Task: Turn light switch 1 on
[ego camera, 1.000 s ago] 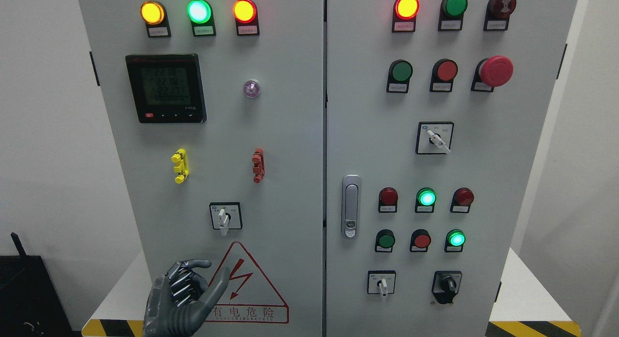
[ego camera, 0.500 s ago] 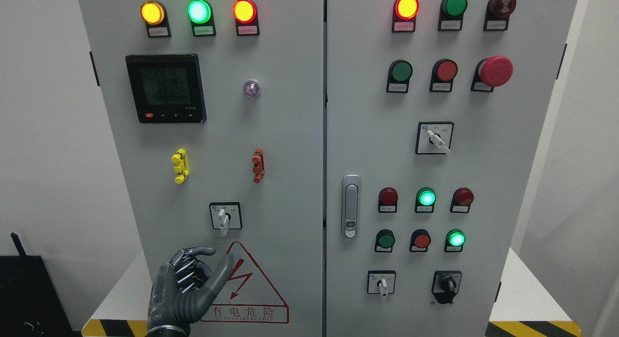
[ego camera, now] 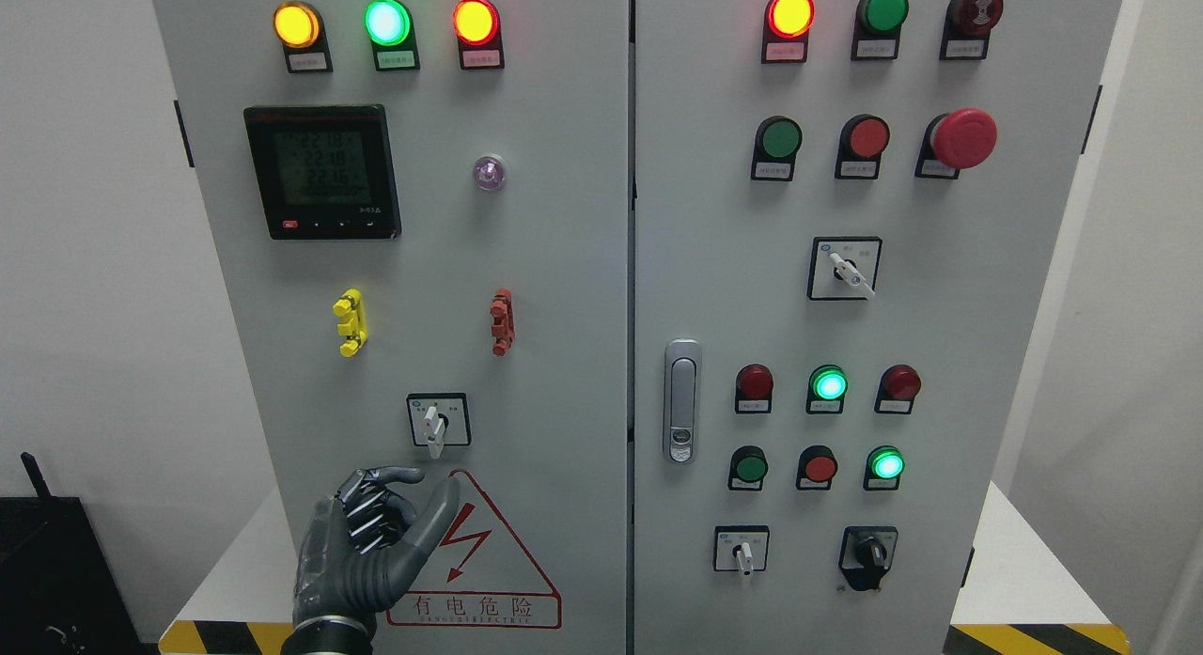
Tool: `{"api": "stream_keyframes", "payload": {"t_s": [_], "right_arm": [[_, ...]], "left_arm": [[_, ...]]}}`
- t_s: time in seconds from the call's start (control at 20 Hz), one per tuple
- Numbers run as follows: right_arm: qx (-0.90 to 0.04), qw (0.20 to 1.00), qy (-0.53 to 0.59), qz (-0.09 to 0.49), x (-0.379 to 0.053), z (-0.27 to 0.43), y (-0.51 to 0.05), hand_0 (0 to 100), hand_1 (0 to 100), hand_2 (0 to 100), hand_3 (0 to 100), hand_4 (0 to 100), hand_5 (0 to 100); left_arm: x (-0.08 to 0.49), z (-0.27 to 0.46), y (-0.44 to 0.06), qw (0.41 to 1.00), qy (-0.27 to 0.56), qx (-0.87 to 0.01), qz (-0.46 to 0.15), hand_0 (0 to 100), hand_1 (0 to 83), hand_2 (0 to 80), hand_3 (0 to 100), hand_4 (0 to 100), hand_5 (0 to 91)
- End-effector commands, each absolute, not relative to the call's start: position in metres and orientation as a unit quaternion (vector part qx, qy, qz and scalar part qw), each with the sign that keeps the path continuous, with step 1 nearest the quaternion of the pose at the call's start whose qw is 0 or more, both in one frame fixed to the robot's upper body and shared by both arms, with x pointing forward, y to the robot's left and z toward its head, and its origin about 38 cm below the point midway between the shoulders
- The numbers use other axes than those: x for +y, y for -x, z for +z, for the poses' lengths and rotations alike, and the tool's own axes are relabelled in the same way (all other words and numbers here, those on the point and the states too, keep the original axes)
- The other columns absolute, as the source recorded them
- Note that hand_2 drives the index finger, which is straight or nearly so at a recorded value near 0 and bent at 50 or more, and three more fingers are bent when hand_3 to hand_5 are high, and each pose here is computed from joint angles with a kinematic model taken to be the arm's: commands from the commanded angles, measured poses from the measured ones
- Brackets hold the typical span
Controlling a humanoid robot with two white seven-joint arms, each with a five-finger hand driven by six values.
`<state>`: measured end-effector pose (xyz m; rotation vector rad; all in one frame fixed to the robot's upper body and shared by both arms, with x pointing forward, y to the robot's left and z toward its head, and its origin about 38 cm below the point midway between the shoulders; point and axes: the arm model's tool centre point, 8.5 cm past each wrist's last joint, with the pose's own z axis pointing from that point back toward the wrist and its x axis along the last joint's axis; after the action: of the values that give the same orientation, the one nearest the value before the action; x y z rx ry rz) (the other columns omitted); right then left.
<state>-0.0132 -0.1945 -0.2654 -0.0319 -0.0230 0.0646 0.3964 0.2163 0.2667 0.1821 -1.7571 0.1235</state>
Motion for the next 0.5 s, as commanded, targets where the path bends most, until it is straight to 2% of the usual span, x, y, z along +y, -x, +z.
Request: {"api": "stream_keyframes", "payload": {"t_s": [0.0,0.45], "right_arm": [[-0.011,1.0,0.015,0.02,-0.1944,-0.2654,0.0134,0,0,0,0,0,0],[-0.011,1.0,0.015,0.02,-0.1944,-0.2654,0.0134,0,0,0,0,0,0]], "left_arm": [[0.2158,0.2683,-0.3975,0.632,-0.08,-0.769,0.06,8,77.4,49.0,87,90,72.8],[0.2192,0.2678,-0.4031,0.635,-0.083,-0.766,0.064,9,77.4,50.6,87,90,73.1]]}}
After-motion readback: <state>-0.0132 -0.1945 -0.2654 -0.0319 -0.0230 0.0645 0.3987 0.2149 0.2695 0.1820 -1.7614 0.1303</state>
